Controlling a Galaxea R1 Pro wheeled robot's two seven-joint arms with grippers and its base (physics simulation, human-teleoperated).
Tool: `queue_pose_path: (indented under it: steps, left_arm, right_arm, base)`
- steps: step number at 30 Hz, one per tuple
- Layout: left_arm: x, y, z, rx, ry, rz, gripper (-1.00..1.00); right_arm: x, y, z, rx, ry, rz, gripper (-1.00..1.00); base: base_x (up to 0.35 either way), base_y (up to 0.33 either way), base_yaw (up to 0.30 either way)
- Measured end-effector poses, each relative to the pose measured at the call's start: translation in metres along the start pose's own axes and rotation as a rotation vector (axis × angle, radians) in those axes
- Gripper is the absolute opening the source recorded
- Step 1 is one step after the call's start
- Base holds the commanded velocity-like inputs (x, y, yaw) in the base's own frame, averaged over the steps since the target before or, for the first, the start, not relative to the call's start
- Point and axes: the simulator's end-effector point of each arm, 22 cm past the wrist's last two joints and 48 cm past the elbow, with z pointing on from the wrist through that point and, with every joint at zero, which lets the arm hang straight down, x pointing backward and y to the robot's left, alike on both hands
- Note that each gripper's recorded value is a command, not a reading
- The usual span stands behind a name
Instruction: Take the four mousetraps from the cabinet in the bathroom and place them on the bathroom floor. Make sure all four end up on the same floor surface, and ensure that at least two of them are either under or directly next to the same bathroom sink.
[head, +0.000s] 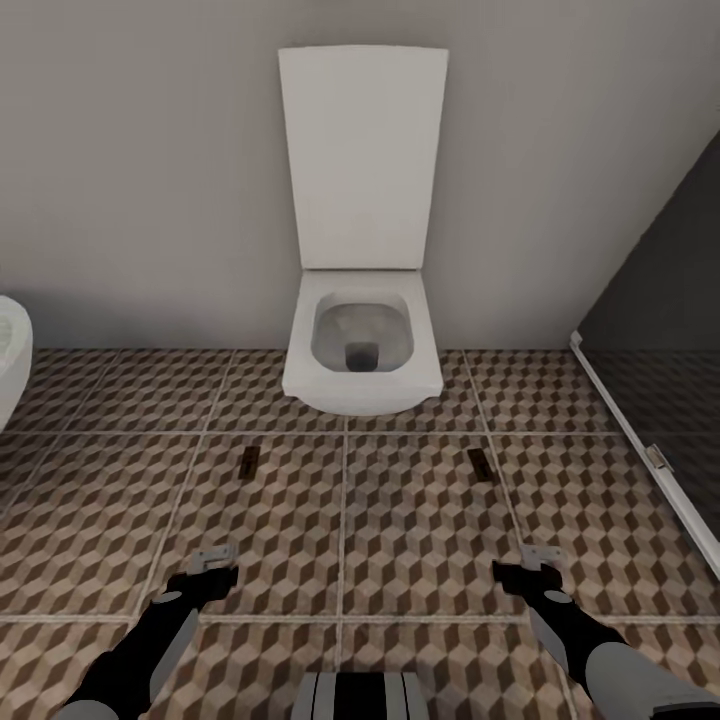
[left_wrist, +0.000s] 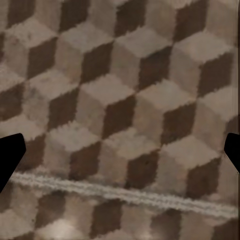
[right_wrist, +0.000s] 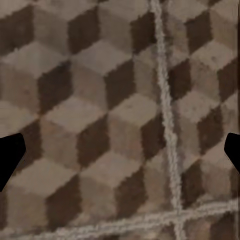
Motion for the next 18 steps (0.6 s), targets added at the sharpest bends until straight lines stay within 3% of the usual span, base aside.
queue_pose_path:
  steps: [18]
  left_arm:
    - [-0.037,0.001,-0.022,0.005,-0.073,-0.011,1.00]
  right_arm:
    - [-0.040,-0.004,-0.019,0.000,-0.072,0.011,1.00]
  base:
    - [0.000,0.000,0.000]
